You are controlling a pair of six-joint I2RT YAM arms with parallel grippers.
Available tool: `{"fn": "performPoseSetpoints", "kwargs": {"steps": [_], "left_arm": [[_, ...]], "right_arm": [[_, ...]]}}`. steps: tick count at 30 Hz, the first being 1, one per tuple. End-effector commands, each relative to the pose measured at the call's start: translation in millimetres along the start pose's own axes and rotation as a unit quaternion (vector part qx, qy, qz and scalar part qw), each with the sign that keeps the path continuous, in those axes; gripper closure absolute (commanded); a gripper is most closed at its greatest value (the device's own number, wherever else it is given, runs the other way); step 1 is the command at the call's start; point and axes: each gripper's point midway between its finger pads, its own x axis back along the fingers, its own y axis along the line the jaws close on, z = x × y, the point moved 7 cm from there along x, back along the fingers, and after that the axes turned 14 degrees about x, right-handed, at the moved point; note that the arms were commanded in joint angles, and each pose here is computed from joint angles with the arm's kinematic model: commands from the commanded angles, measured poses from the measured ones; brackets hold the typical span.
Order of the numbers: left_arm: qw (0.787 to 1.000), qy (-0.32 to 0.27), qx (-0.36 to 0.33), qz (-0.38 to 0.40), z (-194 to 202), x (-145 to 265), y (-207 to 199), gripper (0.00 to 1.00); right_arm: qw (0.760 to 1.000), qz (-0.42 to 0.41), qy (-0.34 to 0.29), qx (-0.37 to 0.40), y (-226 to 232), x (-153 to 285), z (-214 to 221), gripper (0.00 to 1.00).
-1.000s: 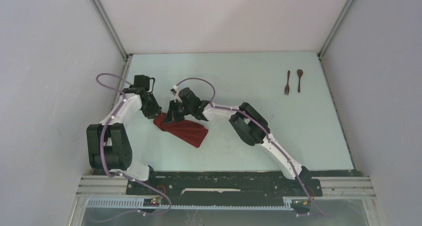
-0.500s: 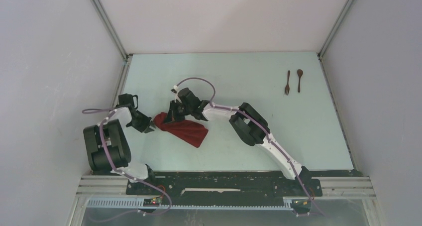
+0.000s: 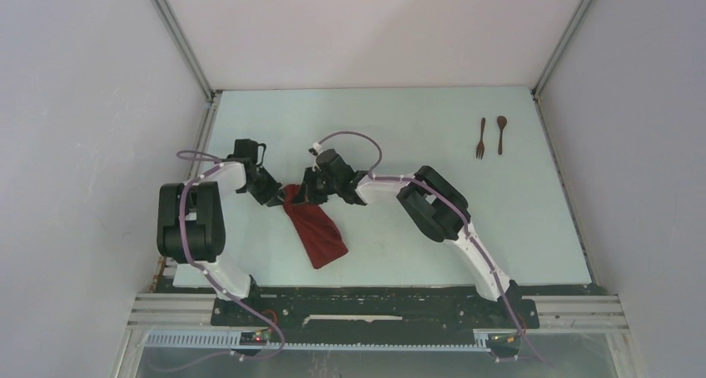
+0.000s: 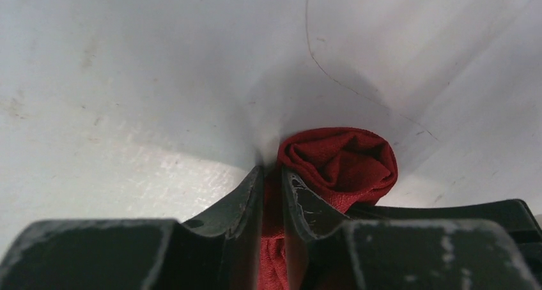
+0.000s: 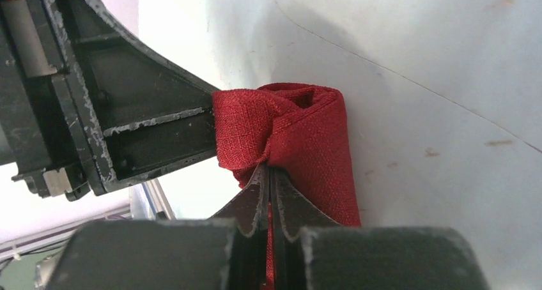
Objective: Fold the napkin into a case and place the utensils inside
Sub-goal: Place the smaller rectangle folded napkin at the center of the board.
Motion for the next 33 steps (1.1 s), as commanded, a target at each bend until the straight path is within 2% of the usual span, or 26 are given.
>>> {"fn": "performPoseSetpoints", "kwargs": {"steps": [1,4,7,12,15,19,22,24,29,33], "left_arm": [[0.999,-0.006,-0.033,0.020,14,12,-4,0.73],[0.996,-0.053,-0.072,0.000,6,33,2,0.68],[0.990,-0.081,-0.114,0.015,3,56,-3,0.60],[0.984,-0.043,-0.170,0.027,6,71,-9,0.58],[0.982,-0.035,-0.183,0.022,8,71,-7,0.59],[0.980,-0.023,-0.199,0.014,11,66,-5,0.61],[0.972,-0.005,-0.233,-0.002,18,60,-10,0.68],[0.969,0.002,-0.246,-0.006,21,57,-14,0.68],[0.964,-0.003,-0.265,-0.029,22,48,-21,0.67],[0.959,-0.016,-0.277,-0.060,19,44,-27,0.69]], "right_arm": [[0.999,-0.018,-0.020,-0.024,8,14,-12,0.96],[0.998,-0.031,-0.023,-0.043,6,15,-15,0.92],[0.998,-0.047,-0.022,-0.028,8,18,-20,0.80],[0.995,-0.088,-0.022,0.036,12,35,-30,0.53],[0.994,-0.064,-0.018,0.085,4,39,-30,0.46],[0.990,-0.031,-0.006,0.138,1,34,-19,0.47],[0.985,-0.003,-0.002,0.174,3,29,-12,0.58],[0.982,-0.002,0.002,0.186,6,26,-7,0.62],[0.983,0.001,-0.002,0.182,9,20,-4,0.61],[0.986,0.008,0.001,0.165,7,16,-4,0.74]]}}
